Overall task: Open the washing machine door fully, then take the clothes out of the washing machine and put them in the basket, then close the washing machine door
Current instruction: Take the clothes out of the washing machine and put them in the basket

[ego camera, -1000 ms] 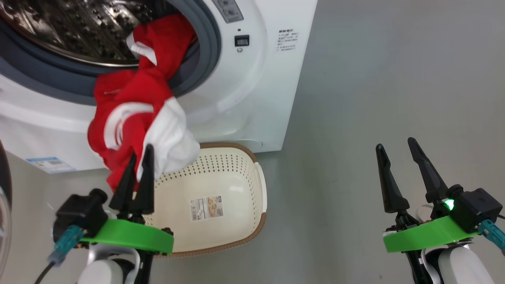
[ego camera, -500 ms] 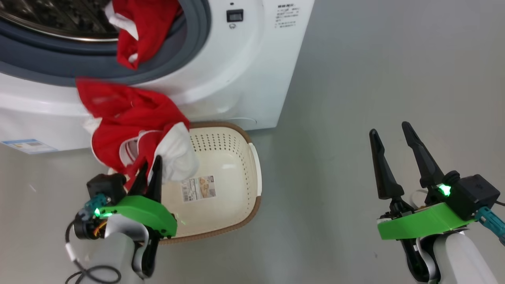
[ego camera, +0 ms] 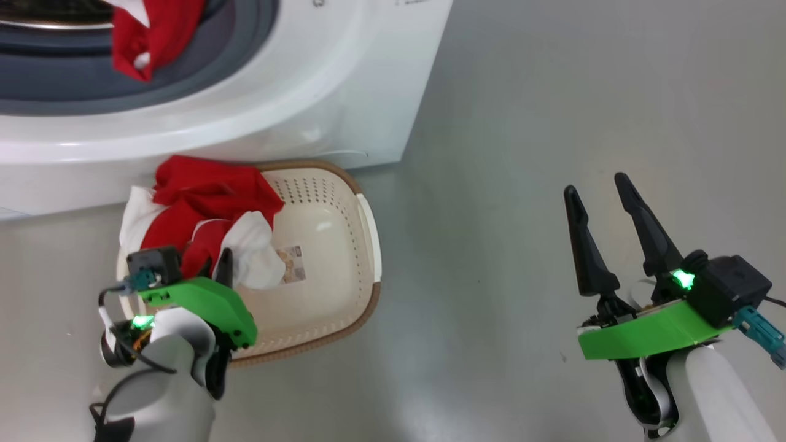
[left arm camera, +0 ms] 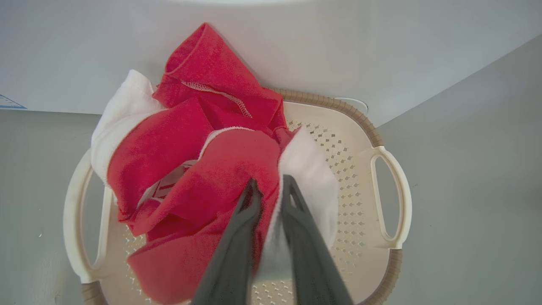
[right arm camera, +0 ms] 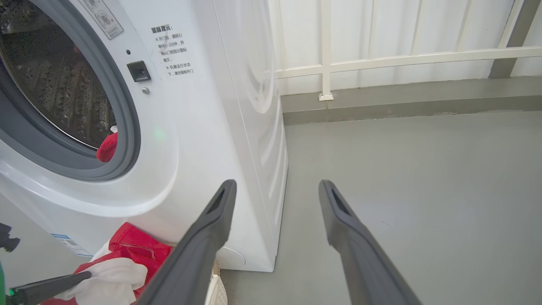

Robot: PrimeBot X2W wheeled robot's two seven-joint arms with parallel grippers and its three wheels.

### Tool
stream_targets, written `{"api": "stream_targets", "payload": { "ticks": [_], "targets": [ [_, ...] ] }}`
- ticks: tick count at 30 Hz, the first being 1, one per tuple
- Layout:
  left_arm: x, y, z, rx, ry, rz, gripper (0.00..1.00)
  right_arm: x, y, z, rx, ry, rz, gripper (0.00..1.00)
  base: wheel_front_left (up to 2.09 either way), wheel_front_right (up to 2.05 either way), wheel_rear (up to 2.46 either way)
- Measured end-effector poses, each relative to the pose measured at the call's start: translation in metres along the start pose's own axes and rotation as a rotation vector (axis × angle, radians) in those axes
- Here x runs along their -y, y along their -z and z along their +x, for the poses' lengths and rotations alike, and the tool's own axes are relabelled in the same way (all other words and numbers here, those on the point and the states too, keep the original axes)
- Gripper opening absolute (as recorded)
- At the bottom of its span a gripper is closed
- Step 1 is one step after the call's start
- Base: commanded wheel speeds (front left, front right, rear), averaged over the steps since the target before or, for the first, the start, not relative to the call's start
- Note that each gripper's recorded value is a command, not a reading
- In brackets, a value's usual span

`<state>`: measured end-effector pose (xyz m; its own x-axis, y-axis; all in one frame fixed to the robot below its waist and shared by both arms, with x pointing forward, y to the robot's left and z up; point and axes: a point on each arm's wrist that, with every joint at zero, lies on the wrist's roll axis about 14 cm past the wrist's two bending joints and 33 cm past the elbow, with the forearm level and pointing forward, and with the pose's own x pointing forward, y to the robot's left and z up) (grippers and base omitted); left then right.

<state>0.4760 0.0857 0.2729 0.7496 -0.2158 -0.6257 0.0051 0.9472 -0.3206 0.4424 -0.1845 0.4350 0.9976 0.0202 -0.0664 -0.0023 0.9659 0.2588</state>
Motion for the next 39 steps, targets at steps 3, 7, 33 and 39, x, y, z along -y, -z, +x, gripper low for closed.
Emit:
{"api": "stream_targets", "payload": {
  "ticks": [3, 7, 33, 39],
  "targets": [
    [-0.001, 0.010, 0.011, -0.051, -0.005, 0.004, 0.00, 0.002, 0.005, 0.005, -0.011, 0.002, -0.004, 1.00, 0.00, 0.00, 0.00],
    [-0.004, 0.021, 0.025, -0.104, -0.010, 0.000, 0.00, 0.006, 0.014, 0.010, -0.029, 0.008, -0.004, 1.00, 0.00, 0.00, 0.00],
    [-0.030, 0.081, 0.047, -0.314, -0.072, -0.017, 1.00, 0.031, 0.046, 0.021, -0.104, 0.067, 0.001, 1.00, 0.00, 0.00, 0.00],
    [-0.028, 0.053, 0.043, -0.190, -0.079, -0.069, 1.00, 0.031, 0.035, 0.020, -0.077, 0.071, -0.003, 1.00, 0.00, 0.00, 0.00]
  ]
}}
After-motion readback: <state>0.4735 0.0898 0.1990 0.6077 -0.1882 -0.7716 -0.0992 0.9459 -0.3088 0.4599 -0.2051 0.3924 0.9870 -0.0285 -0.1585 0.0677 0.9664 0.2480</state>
